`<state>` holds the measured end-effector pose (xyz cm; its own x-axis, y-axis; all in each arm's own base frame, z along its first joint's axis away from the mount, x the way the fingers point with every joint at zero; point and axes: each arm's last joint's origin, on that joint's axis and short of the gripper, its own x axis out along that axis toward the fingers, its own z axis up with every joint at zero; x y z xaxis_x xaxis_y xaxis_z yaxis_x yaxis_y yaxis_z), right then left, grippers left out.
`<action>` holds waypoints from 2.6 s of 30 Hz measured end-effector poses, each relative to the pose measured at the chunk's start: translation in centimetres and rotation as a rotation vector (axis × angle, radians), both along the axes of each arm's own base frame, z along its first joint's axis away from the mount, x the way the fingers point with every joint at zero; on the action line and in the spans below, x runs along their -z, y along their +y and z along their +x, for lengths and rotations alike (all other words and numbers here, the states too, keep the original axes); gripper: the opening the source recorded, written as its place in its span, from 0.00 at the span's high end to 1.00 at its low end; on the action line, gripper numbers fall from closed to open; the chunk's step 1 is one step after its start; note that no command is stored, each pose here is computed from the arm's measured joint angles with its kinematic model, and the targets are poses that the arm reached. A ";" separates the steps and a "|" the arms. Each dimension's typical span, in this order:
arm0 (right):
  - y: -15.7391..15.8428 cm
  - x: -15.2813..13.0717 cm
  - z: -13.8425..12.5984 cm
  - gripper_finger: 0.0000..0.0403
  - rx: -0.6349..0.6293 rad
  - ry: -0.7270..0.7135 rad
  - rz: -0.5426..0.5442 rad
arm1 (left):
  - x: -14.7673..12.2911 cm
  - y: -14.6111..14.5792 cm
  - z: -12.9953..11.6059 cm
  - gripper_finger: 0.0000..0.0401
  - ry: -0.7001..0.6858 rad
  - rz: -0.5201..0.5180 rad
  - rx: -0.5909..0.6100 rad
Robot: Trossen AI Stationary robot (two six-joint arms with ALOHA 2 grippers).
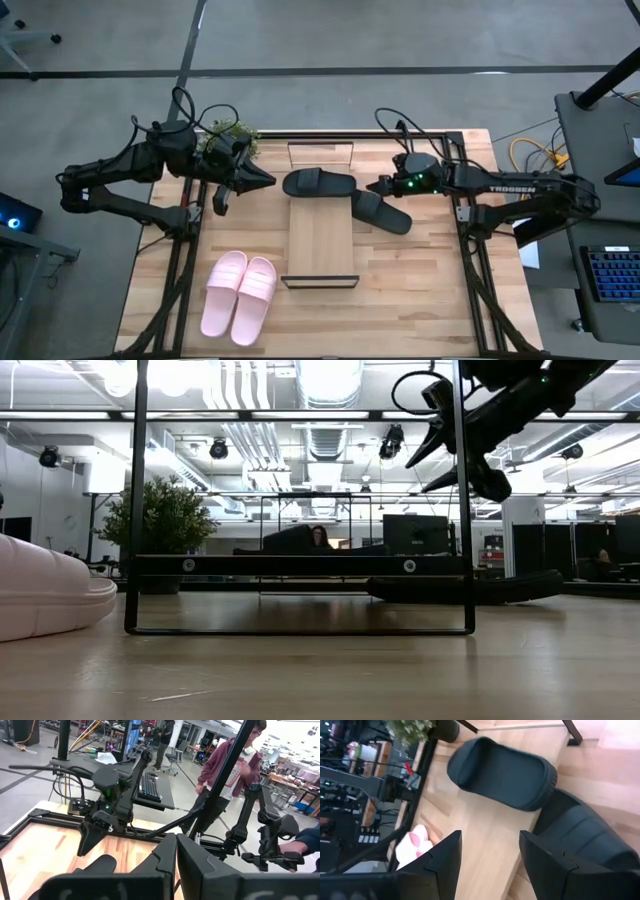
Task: Pick and place slides into the shelf
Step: Put the black slide on the shelf
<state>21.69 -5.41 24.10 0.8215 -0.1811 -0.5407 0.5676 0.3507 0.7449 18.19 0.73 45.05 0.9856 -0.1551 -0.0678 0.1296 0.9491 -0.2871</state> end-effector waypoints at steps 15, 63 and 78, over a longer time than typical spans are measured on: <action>1.8 1.8 -0.1 0.53 -0.001 0.039 0.029 | 0.0 0.0 0.0 1.00 0.000 -0.001 0.000; 3.3 9.3 -2.4 0.53 0.109 0.087 0.193 | -0.1 0.0 0.1 1.00 -0.007 0.000 0.001; 3.0 10.5 0.9 0.53 0.096 0.078 0.195 | -0.1 0.0 0.1 1.00 -0.015 -0.004 0.001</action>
<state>22.56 -2.38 13.63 0.7600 -0.1420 -0.6342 0.6498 0.1462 0.7460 18.26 0.72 45.19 0.9863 -0.1560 -0.0529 0.1345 0.9480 -0.2886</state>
